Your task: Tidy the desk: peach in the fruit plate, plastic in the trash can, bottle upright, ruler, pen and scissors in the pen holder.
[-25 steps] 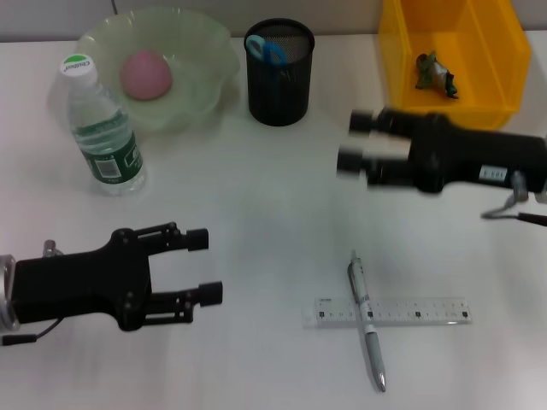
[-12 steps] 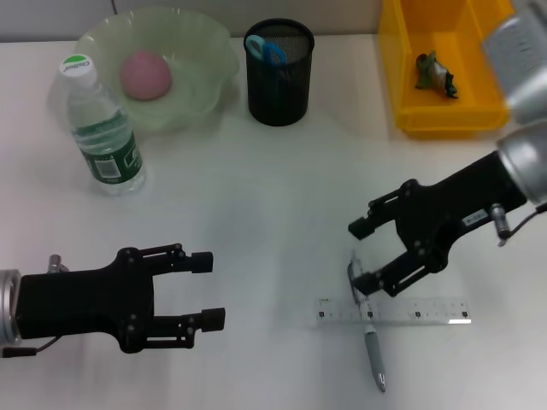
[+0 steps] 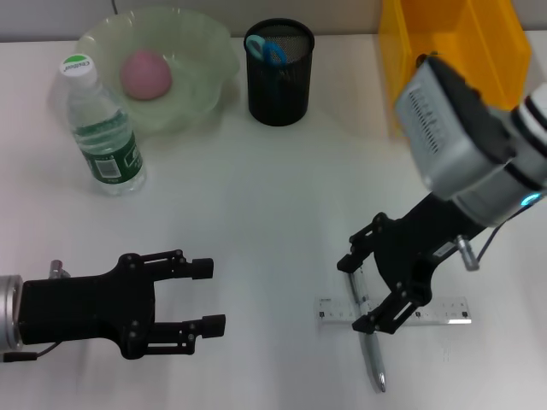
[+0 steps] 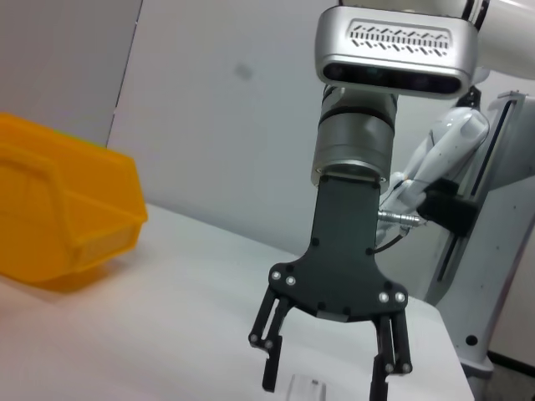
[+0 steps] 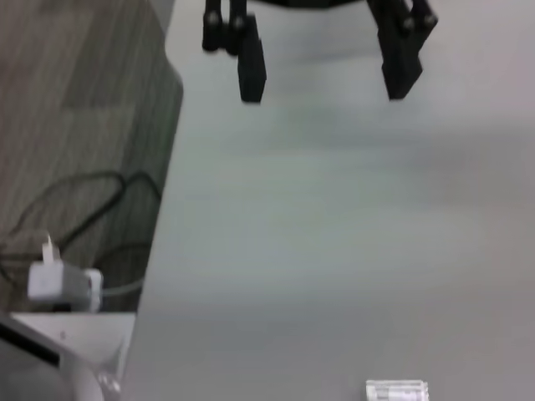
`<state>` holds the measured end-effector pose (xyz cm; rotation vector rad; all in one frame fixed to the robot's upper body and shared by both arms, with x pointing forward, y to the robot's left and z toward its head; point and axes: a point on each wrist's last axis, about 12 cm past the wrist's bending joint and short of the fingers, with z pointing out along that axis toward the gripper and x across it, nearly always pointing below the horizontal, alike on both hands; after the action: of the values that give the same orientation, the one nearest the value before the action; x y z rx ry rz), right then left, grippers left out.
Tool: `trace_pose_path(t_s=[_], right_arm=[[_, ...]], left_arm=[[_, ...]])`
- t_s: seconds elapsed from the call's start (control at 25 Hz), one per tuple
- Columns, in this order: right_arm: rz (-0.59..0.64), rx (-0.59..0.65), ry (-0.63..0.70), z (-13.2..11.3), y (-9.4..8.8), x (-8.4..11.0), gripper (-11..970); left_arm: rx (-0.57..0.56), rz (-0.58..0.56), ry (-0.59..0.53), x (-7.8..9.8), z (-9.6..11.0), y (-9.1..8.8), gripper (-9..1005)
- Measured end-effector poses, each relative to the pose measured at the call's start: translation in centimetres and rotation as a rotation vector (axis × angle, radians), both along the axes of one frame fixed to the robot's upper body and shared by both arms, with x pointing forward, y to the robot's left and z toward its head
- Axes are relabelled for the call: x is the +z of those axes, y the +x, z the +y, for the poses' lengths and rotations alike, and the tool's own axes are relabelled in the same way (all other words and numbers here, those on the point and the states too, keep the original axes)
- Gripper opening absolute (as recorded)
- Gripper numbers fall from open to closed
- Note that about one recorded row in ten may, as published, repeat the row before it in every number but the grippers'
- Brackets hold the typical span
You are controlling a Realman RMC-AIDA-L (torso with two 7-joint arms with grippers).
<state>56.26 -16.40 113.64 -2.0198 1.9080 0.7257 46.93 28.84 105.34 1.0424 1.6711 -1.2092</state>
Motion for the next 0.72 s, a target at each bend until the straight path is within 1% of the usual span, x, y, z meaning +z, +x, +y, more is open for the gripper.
trace_pose_path(t_s=[0.32,0.72], right_arm=[[-0.062,0.066,-0.038,1.7,-0.4,-1.0,824],[-0.116,0.118,-0.063,3.5,-0.8,-2.2,807]], left_arm=[[-0.031,0.002,0.045,-0.4,-0.3,0.1,785],[-0.035,-0.001,0.047,-0.3,-0.4,0.3,785]])
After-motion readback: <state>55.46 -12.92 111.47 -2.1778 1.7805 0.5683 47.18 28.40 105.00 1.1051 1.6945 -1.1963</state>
